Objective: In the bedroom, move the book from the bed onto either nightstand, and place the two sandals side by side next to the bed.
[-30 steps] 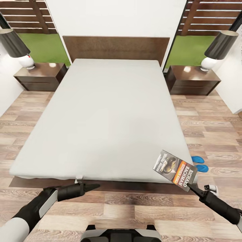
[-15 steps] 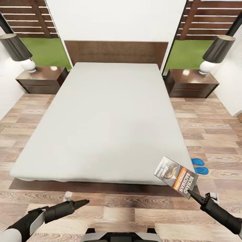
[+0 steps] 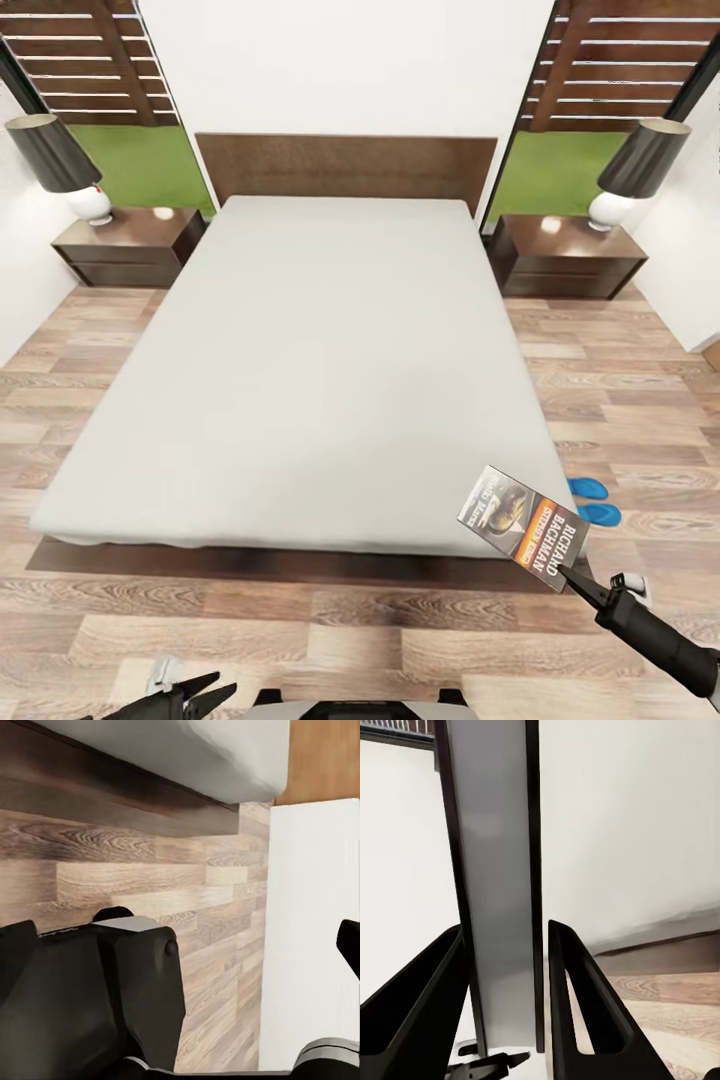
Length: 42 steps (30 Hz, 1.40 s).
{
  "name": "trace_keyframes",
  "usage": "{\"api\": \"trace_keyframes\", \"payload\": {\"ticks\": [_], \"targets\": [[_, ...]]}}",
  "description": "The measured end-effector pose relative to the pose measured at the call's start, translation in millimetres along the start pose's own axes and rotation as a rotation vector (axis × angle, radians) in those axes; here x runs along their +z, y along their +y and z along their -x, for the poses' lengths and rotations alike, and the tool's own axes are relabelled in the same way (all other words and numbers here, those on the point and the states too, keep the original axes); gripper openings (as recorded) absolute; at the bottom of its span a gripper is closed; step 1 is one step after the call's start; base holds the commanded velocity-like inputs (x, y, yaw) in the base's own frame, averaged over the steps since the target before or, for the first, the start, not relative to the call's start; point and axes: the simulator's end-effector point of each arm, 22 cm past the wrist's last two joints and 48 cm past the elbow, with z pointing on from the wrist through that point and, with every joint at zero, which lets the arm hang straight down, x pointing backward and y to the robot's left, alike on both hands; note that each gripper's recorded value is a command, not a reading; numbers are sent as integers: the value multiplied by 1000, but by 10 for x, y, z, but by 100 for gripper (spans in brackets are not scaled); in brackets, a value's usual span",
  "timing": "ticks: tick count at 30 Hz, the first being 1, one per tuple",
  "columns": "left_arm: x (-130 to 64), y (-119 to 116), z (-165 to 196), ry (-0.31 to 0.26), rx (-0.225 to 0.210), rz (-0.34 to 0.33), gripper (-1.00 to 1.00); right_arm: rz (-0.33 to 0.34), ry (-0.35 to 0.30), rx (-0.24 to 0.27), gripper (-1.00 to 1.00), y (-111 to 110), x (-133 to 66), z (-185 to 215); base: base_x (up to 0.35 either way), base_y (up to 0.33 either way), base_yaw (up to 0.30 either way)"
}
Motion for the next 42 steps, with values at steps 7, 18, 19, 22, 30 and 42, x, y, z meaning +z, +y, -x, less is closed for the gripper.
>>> {"api": "trace_keyframes", "payload": {"ticks": [7, 18, 19, 22, 30, 42], "targets": [[-53, 165, 58, -24, 25, 79, 100, -14, 14, -2, -100, -44, -23, -115, 0, 0, 0], [-281, 292, 720, -293, -38, 127, 100, -14, 4, -92, -100, -29, -45, -132, 0, 0, -2], [-284, 288, 736, -299, -39, 127, 100, -16, 4, -87, -100, -36, -49, -151, 0, 0, -36], [-279, 273, 757, -304, -36, 125, 100, -19, 2, -78, -100, -43, -60, -175, 0, 0, -51], [-289, 245, 772, -300, -18, 123, 100, -14, -4, -81, -100, -8, -62, -158, 0, 0, -61], [-266, 195, 795, -302, -9, 114, 100, -7, -9, -120, -100, 36, -50, -137, 0, 0, -32]]}}
